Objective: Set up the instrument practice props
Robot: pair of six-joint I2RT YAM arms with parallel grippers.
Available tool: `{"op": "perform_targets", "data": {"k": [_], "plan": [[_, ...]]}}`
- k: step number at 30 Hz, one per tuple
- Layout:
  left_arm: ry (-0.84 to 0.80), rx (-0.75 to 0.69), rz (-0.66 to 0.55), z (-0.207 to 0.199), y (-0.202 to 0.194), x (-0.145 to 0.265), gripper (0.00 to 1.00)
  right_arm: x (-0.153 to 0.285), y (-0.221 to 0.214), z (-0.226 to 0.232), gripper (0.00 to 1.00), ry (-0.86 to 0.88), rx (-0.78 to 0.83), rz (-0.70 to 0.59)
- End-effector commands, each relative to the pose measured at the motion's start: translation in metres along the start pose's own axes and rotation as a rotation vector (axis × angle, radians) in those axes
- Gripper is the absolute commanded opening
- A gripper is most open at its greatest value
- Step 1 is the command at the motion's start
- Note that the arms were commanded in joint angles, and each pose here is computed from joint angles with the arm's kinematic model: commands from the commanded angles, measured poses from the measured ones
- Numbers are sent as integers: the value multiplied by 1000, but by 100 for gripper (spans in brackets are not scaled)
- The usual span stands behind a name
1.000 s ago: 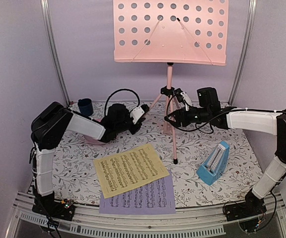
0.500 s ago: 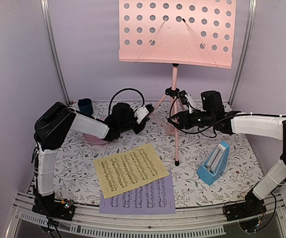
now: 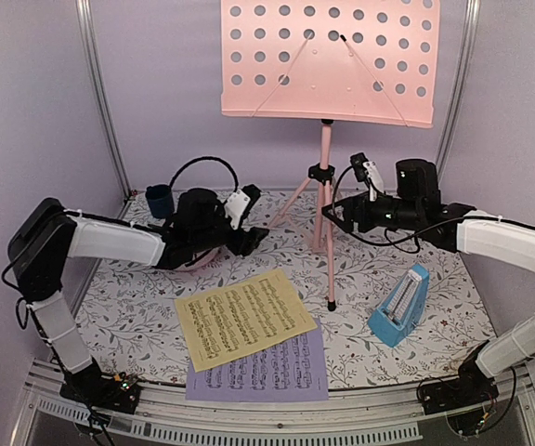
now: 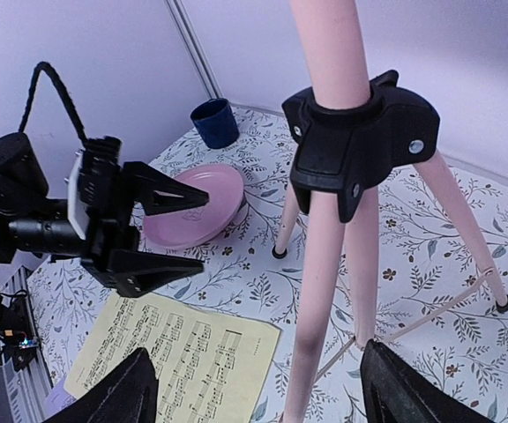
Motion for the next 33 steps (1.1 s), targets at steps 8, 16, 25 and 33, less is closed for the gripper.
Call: {"op": "perform_targets", "data": {"k": [8, 16, 25, 33], "plan": [[63, 717, 102, -11, -54, 121, 73, 19, 11, 36, 77, 52, 88, 21], [210, 916, 178, -7, -88, 175, 74, -7, -16, 84, 74, 129, 199, 126], [204, 1146, 181, -9, -126, 209, 71, -52, -55, 111, 70, 202, 239, 237], [137, 1252, 175, -11, -147, 208, 67, -89, -88, 112, 58, 209, 243, 332]]}}
Point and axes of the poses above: each gripper's point midway between its finger pads, its own x axis back along the fingers, its own z axis along the line the jaws close on, y = z × x, the point moved 7 cm from there along x, back along the fingers, and after that the axes turned 5 degrees about x, right-handed, at the moved point
